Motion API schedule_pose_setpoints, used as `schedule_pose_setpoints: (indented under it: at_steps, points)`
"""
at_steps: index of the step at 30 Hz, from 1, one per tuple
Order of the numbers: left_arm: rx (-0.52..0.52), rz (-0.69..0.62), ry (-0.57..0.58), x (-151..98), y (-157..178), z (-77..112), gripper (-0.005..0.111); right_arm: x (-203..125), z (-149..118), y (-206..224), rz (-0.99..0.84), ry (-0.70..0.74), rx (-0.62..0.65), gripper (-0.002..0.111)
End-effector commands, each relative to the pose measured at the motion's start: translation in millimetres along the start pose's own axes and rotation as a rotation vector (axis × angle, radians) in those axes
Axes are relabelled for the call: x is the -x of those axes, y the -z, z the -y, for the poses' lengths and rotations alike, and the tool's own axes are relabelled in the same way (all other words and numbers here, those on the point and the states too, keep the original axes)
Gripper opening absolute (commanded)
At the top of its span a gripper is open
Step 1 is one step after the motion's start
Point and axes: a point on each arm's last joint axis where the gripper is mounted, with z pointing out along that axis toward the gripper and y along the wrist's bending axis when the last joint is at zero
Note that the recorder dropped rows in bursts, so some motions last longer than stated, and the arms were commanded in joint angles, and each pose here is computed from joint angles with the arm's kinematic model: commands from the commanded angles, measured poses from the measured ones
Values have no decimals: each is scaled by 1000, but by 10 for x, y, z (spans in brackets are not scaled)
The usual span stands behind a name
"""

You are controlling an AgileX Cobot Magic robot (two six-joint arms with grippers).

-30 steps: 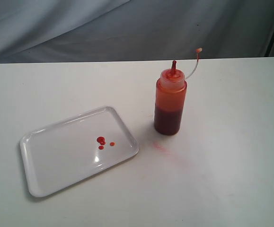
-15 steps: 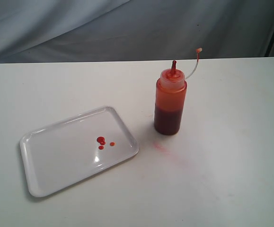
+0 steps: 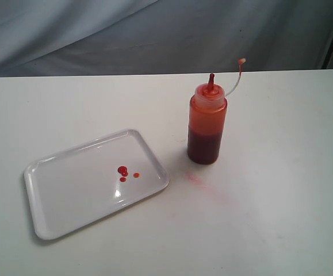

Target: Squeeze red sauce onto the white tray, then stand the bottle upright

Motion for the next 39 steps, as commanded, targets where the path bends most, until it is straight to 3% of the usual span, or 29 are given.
schedule_pose_setpoints:
  at_steps: [1, 22, 27, 30, 34, 39]
  points:
    - [-1, 4, -2, -8, -1, 2, 0, 0, 11, 6, 3, -6, -9, 105]
    - [-1, 4, -2, -8, -1, 2, 0, 27, -15, 45, 6, 11, -23, 105]
    - [-2, 6, -2, -6, -1, 2, 0, 241, -388, 462, 111, 117, -118, 105]
    - [-2, 6, -2, -6, -1, 2, 0, 361, -667, 832, 184, 267, -268, 105]
    - [-2, 6, -2, -6, -1, 2, 0, 283, -1059, 1234, 183, 391, -387, 105]
    - [-2, 6, -2, -6, -1, 2, 0, 28, -1353, 1552, 163, 501, -539, 105]
